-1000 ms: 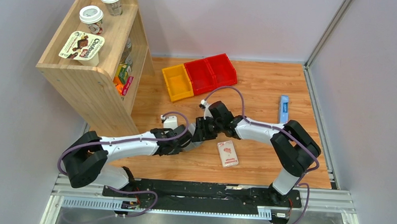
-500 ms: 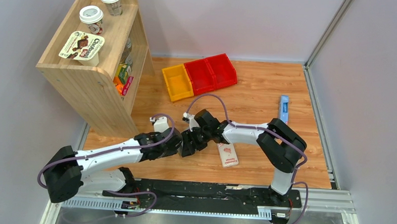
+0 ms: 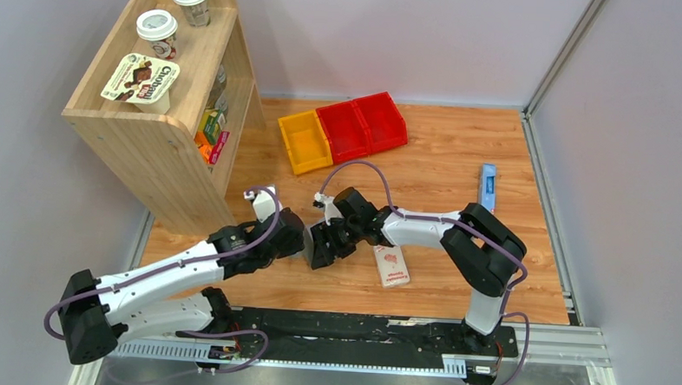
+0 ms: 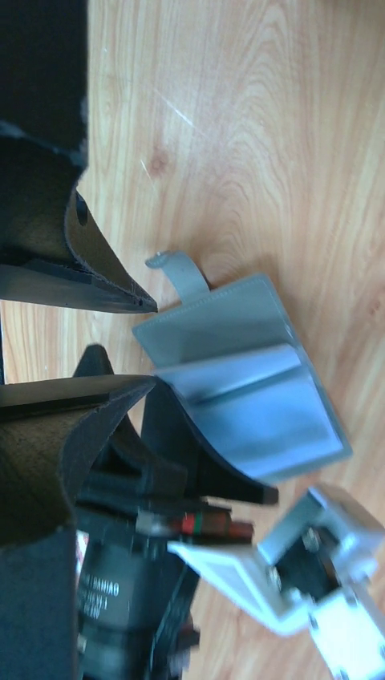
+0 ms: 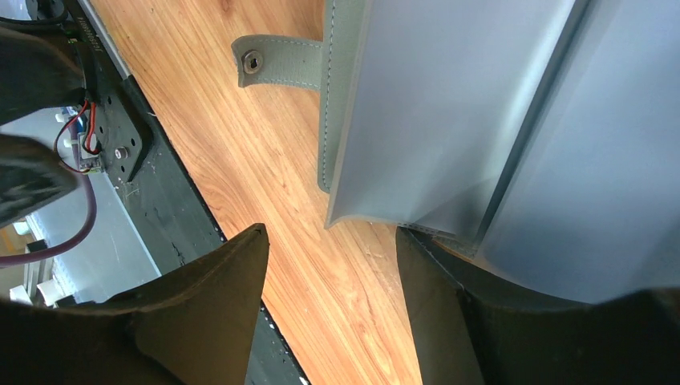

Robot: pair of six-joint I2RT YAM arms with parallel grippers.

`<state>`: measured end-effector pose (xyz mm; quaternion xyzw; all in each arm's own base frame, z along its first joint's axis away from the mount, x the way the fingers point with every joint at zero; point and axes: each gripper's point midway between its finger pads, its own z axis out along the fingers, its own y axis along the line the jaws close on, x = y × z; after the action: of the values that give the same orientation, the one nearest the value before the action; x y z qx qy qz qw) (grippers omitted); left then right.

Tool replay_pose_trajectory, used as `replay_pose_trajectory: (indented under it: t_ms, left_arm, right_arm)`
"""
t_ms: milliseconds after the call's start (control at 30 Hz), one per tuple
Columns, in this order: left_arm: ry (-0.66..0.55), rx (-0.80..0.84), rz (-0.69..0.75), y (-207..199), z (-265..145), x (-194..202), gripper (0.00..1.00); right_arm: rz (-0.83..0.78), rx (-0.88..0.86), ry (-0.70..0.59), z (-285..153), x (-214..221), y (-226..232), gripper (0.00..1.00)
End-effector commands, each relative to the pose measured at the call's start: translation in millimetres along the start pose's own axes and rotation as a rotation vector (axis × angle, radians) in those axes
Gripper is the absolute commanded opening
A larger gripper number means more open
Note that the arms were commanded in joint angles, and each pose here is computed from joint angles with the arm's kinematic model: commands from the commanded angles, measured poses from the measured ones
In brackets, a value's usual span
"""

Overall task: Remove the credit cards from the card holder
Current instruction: Open the card holder at the center of the board.

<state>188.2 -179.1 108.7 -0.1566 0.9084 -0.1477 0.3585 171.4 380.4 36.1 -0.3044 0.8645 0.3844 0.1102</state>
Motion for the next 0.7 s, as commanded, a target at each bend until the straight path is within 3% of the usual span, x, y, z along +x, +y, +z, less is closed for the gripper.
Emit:
replay_pose_trajectory:
  t_ms: [0,333,667]
  left_arm:
    - [-0.096,0.092,-0.046,-31.8,-11.4,-31.4,0.40]
    - [-0.120,0.111,-0.108,-52.8,22.2,-56.0,0.31]
    - [-0.005,0.059,-0.130,-39.7,72.3,-21.8,0.26]
  right_arm:
    - [-0.033,0.021,-0.033,-4.6,-10.8,0.4,0.67]
    - [-0.031,0.018,-0.062,-2.3,-8.4,-3.0,0.66]
    - [-0.016,0.031,-0.084,-0.7,-7.8,-8.0,0.64]
